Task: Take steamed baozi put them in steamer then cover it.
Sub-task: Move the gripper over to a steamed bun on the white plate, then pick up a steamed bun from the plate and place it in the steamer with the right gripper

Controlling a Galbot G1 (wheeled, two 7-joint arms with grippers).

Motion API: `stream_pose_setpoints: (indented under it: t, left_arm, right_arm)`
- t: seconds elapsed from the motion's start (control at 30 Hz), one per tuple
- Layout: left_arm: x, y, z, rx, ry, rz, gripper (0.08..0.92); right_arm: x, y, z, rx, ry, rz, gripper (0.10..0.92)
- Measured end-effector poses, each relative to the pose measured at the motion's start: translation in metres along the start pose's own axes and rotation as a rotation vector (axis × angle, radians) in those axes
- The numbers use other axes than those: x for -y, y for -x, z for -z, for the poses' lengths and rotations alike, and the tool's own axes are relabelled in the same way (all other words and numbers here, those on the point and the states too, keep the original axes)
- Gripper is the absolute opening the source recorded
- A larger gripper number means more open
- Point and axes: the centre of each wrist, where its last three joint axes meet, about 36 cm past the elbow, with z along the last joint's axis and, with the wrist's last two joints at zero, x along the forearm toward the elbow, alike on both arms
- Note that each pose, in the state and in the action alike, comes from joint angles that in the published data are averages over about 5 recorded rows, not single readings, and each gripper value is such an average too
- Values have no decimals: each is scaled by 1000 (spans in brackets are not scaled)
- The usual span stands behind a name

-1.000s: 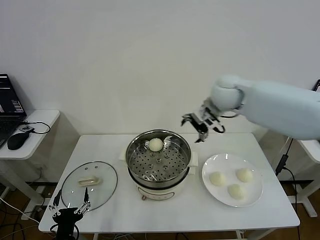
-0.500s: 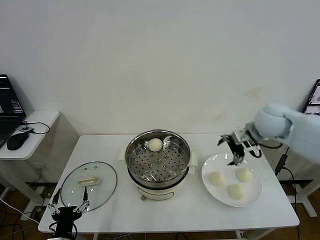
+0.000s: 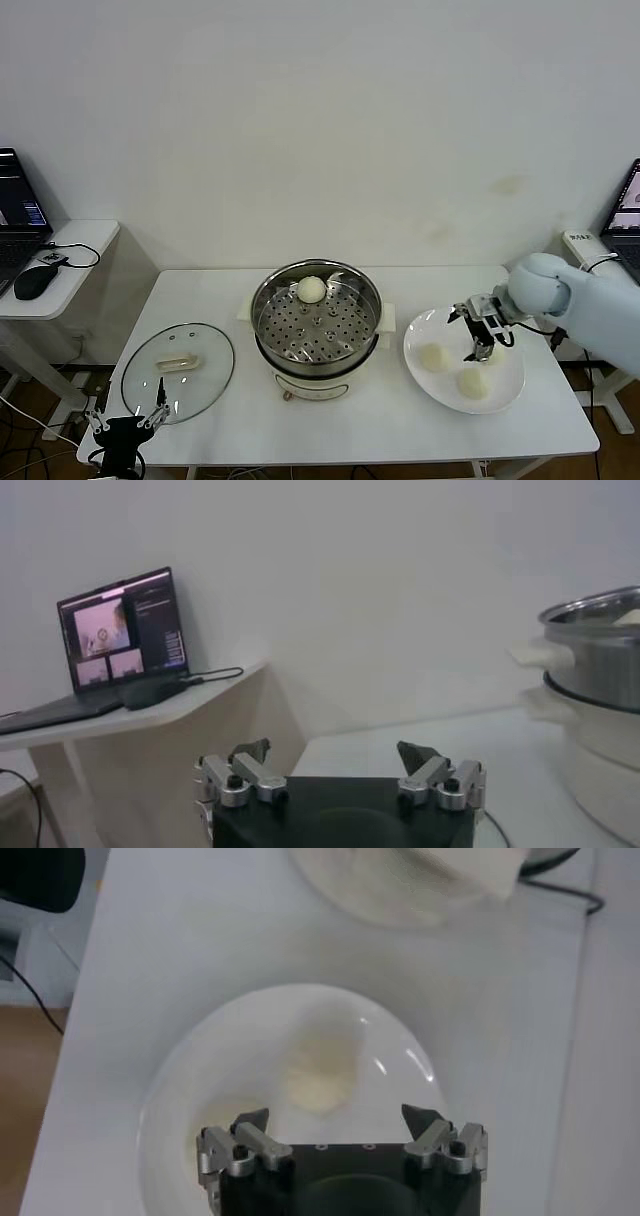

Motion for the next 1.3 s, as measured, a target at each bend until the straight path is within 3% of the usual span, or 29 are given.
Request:
stream_pose_setpoints:
  t: [0.67, 0.8, 1.13, 1.3]
  left_arm:
    - [-2, 2, -4, -4, 2, 10, 823]
    - [-1, 2, -5, -5, 0, 9, 823]
    - [1, 2, -7, -3, -4, 11, 823]
    - [1, 3, -6, 1, -2, 6, 823]
  right_arm:
    - [8, 66, 19, -13, -11, 22, 817]
    - [9, 69, 20, -15, -6, 21, 757]
    - [14, 59, 17, -17, -2, 27, 517]
    - [23, 33, 14, -12, 4, 9, 506]
